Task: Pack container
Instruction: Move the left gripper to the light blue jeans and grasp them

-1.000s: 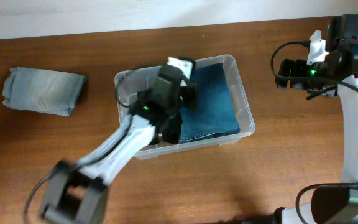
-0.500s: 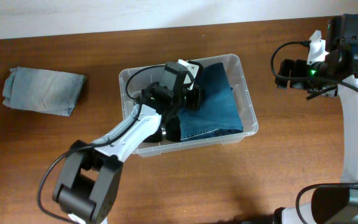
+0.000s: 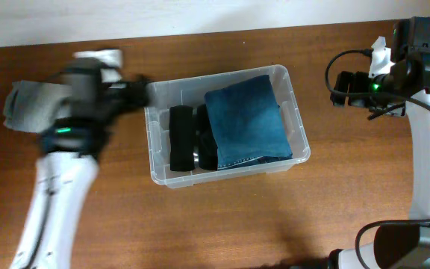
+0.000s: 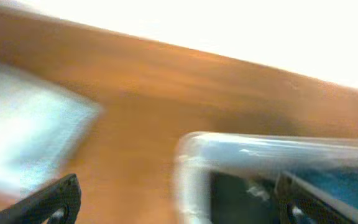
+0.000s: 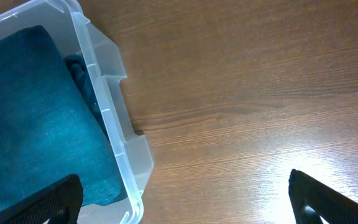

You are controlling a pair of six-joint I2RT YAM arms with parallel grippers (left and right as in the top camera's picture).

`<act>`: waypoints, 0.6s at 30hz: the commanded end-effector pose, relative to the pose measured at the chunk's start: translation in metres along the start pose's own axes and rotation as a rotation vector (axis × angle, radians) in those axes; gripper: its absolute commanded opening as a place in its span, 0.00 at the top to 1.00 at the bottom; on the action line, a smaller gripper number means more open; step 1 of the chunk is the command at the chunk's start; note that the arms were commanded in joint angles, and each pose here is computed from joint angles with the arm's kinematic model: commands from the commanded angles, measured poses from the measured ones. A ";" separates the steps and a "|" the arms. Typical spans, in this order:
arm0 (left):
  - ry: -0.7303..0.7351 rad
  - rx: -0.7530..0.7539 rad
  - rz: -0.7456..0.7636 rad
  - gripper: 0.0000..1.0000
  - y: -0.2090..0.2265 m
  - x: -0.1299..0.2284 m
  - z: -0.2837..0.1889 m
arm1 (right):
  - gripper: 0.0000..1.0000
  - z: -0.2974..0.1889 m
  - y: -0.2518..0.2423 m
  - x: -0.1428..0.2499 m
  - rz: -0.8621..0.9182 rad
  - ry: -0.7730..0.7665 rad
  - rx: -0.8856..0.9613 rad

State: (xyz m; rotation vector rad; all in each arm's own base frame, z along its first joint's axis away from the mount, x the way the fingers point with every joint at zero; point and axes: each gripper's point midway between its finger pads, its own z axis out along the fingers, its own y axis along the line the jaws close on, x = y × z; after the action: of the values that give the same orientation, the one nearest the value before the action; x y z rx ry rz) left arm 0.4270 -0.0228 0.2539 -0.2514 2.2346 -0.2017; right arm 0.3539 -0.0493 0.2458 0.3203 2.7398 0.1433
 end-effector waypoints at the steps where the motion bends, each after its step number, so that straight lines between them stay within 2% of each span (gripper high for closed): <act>1: 0.059 -0.193 -0.349 0.01 0.099 0.012 0.012 | 0.02 -0.005 -0.001 0.001 0.005 -0.012 0.005; 4: 0.134 -0.244 -0.548 0.01 0.150 0.034 0.029 | 0.02 -0.004 -0.001 0.001 0.005 -0.011 0.005; 5: 0.179 -0.290 -0.665 0.01 0.177 0.052 0.044 | 0.02 -0.005 -0.001 0.002 0.005 -0.011 0.005; 7: 0.225 -0.315 -0.746 0.01 0.194 0.070 0.057 | 0.02 -0.005 -0.001 0.002 0.005 -0.010 0.005; 11: 0.268 -0.326 -0.791 0.01 0.218 0.092 0.087 | 0.02 -0.004 -0.001 0.003 0.006 -0.003 0.005; 18: 0.242 -0.322 -0.795 0.01 0.239 0.102 0.124 | 0.02 -0.004 -0.001 0.006 0.004 0.007 0.006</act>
State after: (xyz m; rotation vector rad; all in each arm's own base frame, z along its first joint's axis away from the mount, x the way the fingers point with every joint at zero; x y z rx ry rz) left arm 0.4310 0.1752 0.0579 -1.3234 2.2881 -0.2642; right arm 0.3511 -0.0488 0.2446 0.3219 2.7521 0.1450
